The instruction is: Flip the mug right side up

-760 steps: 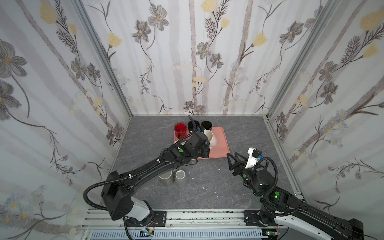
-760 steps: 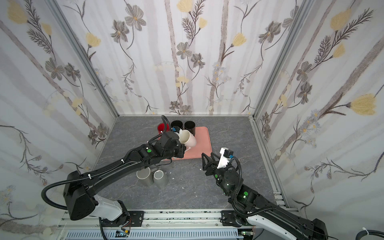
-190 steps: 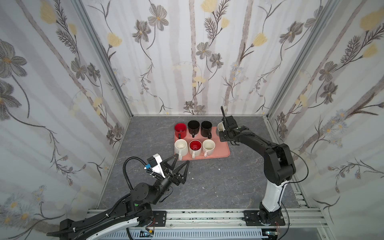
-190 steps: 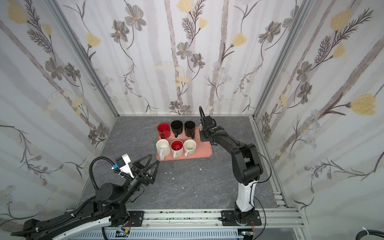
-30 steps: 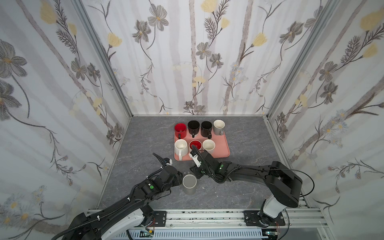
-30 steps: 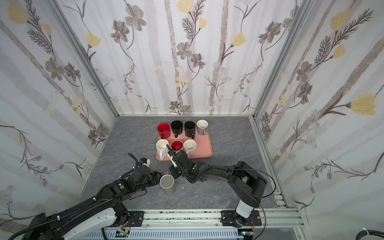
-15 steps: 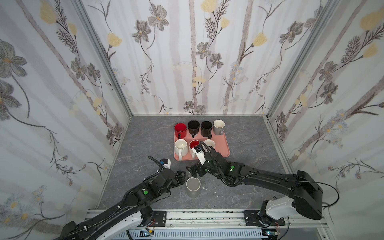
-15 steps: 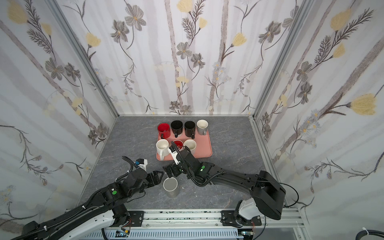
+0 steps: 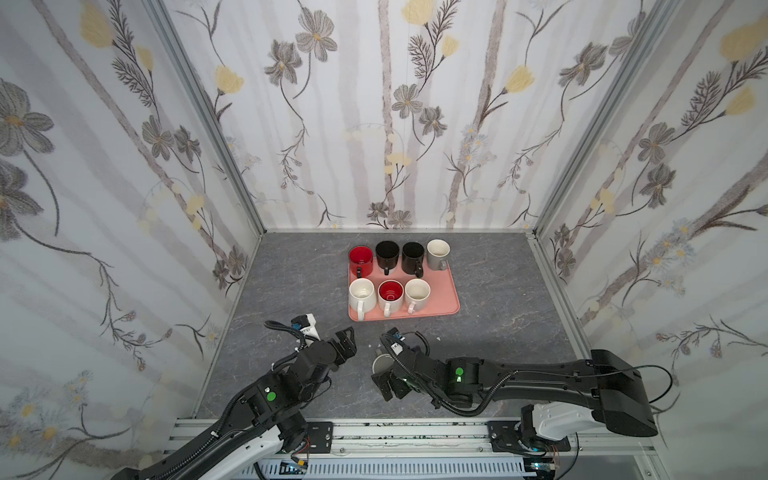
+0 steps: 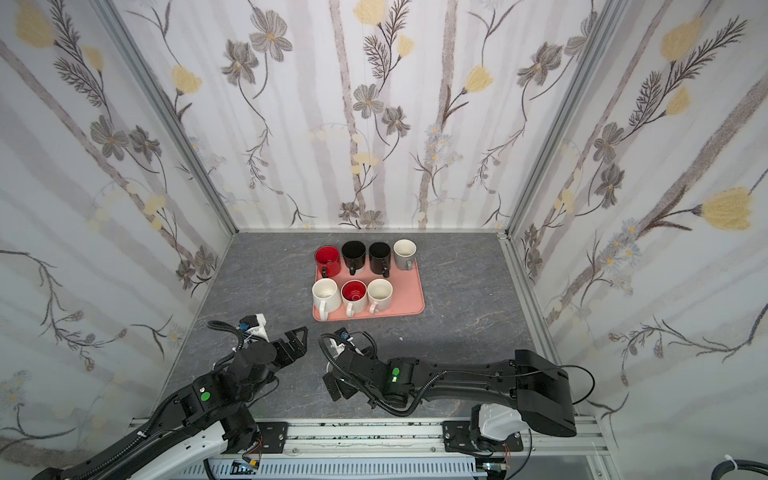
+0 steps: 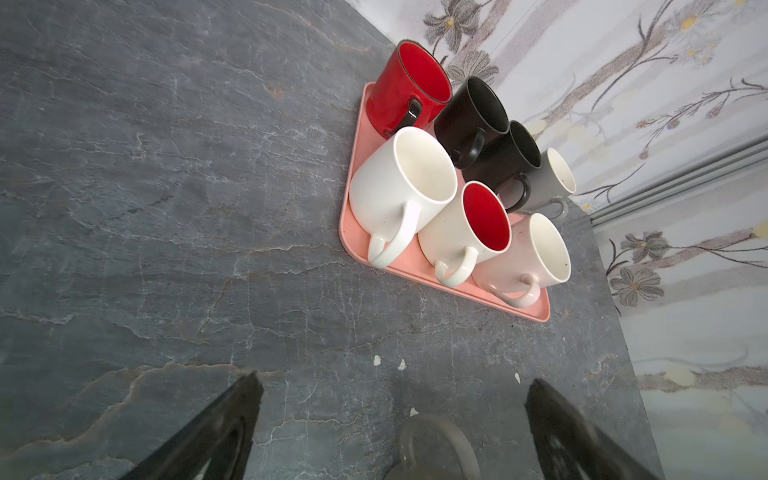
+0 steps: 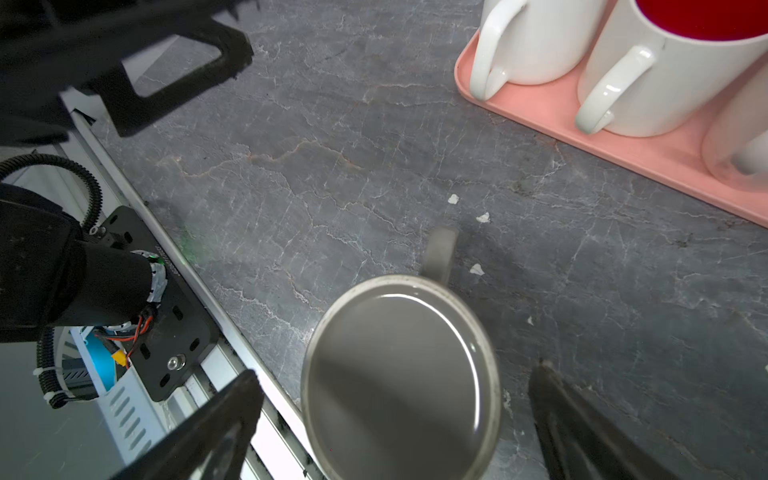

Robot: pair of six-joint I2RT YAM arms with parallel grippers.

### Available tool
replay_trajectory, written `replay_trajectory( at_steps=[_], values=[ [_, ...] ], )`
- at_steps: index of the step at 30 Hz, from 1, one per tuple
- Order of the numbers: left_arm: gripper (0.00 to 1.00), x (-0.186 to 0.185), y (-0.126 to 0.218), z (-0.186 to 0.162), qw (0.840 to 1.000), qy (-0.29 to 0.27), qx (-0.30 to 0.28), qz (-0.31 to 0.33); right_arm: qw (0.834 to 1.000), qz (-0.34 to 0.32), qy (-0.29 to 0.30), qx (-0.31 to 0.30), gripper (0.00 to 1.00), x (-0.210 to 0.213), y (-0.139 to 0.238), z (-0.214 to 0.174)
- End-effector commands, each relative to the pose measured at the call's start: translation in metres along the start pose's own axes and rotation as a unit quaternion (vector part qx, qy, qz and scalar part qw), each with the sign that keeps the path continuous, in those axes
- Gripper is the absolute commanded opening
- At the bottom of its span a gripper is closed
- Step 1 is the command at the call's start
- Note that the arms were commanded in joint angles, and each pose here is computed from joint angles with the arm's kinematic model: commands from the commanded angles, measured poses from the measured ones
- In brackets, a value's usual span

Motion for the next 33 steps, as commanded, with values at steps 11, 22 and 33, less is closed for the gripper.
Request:
replay_trajectory(
  at_steps=[11,22,33],
  values=[
    [1.0,0.003,0.001,0.001,1.0,-0.003,-0.009,-0.002,0.996,-0.025,0.073,0.033,0.82,-0.016,-0.018,-0.012],
    [1.0,-0.001,-0.004,-0.006,1.0,-0.018,0.014,-0.015,0.974,0.073,0.212,0.027,0.62,-0.046,0.002,-0.018],
    [1.0,-0.012,-0.02,-0.025,0.995,-0.059,0.064,-0.038,0.97,0.077,0.225,0.058,0.95,-0.052,-0.009,-0.037]
  ],
)
Point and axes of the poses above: each gripper's point midway between its finger pads, its own y axis back along the fingers, its own x axis along the line the jaws close on, z = x × y, the point moved 6 cm from there along y, back along the fingers, and after that the axes turned 12 degrees about y, right-handed, at the moved point
